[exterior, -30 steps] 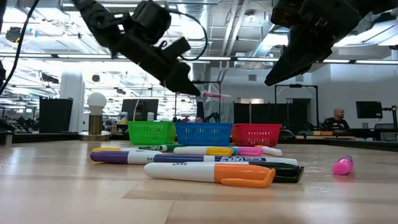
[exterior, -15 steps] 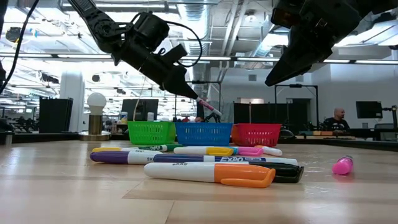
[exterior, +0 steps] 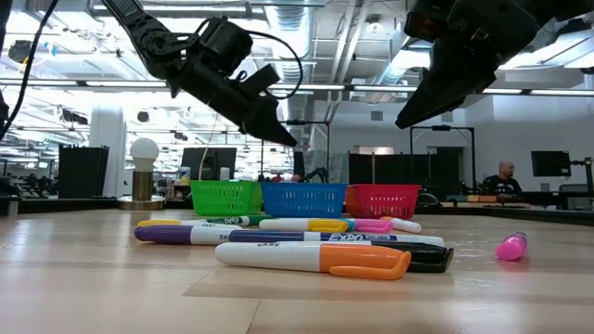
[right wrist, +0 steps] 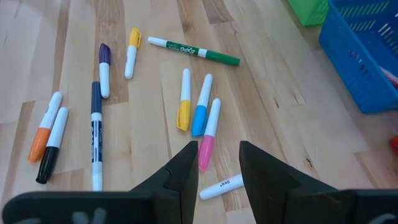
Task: Pick & Place Markers
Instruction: Put the small green marker pen into the blue bin
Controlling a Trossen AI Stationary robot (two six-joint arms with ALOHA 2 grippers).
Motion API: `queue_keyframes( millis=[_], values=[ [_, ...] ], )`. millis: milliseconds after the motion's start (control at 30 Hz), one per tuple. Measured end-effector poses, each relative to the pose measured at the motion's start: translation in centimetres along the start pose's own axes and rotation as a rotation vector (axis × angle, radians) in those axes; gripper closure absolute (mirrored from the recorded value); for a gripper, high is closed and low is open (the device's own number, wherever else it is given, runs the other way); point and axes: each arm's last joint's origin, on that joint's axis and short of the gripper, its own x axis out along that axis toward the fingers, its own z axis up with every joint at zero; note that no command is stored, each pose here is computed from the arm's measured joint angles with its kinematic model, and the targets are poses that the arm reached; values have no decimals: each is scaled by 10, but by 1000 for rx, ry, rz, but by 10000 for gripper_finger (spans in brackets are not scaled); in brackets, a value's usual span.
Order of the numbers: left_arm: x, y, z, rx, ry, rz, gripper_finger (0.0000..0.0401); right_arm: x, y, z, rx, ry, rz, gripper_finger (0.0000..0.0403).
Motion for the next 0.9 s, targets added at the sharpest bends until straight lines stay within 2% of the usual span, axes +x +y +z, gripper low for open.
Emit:
queue_keyframes(
  millis=[267,433,567,733,900],
  values=[
    [0,0,1,-5,-10,3,318,0,0,0,0,0,0,296],
    [-3,-10,3,-65,2,-29,318,0,0,0,0,0,0,296],
    [-8,-36,3,-118,64,-96,318,0,0,0,-1,4,-1,296],
    [-23,-82,-4,-144,227,-157,318,0,0,0,-1,4,1,296],
    [-42,-120,-11,-192,336,-145,318,0,0,0,6,3,1,296]
  ],
)
